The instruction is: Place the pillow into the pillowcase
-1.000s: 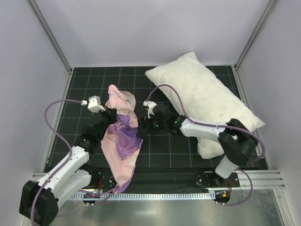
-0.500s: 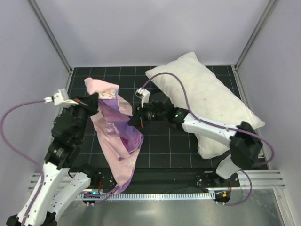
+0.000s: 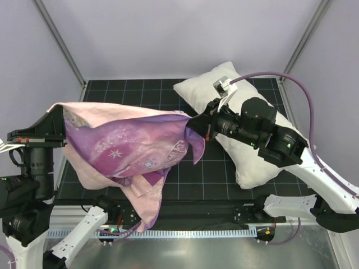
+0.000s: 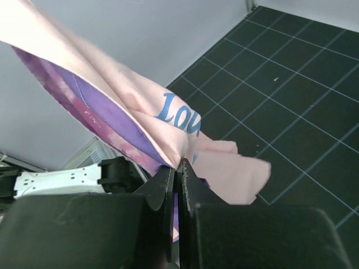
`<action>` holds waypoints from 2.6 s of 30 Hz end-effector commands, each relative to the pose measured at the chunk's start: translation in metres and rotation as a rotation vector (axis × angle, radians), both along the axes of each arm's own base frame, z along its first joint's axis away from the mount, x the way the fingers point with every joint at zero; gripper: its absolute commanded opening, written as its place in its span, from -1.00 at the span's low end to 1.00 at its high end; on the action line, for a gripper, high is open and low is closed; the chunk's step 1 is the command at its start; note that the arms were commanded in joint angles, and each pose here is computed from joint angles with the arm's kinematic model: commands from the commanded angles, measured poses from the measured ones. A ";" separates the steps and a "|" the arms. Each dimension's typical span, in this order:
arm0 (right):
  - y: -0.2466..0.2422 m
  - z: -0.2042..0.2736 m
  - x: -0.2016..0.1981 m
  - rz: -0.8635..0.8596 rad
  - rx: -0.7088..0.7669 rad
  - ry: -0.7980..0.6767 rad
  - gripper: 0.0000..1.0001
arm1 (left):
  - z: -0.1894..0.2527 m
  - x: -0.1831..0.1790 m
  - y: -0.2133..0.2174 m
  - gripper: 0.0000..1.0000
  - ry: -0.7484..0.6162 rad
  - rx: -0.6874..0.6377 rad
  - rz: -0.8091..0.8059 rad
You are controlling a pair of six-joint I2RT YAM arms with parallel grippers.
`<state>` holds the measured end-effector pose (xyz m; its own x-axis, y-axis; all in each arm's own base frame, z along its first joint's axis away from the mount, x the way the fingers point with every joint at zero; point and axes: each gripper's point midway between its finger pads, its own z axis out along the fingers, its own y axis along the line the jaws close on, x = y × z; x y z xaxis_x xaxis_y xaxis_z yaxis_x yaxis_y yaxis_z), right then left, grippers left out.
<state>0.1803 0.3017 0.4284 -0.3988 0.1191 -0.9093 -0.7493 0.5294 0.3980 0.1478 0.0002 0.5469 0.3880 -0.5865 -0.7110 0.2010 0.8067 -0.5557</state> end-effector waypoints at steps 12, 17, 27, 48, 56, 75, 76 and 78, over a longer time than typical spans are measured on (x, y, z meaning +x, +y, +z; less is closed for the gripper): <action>-0.104 -0.004 0.060 -0.452 -0.270 -0.010 -0.92 | -0.041 0.113 -0.127 -0.99 0.137 0.049 -0.402; -0.164 0.049 0.079 -0.598 -0.188 -0.010 -0.92 | -0.021 0.148 -0.185 -0.99 0.092 -0.117 -0.638; -0.195 0.220 -0.024 -0.472 0.250 -0.471 -0.92 | 0.163 0.113 -0.331 -0.99 -0.209 -0.096 -1.184; 0.149 -0.047 -0.088 0.505 -0.058 0.016 -0.71 | -0.246 0.252 0.012 -0.77 0.676 -0.472 -0.201; 0.130 -0.070 -0.050 0.273 -0.129 -0.015 0.69 | -0.216 0.205 0.074 0.88 0.622 -0.316 0.161; -0.031 -0.257 0.105 -0.516 -0.664 0.337 0.92 | -0.367 0.175 0.012 1.00 0.925 -0.318 -0.013; -0.034 -0.274 0.109 -0.556 -0.712 0.358 0.92 | -0.372 0.177 0.010 0.99 0.932 -0.309 -0.014; -0.039 -0.291 0.111 -0.587 -0.767 0.379 0.92 | -0.383 0.185 -0.008 0.99 0.969 -0.254 -0.046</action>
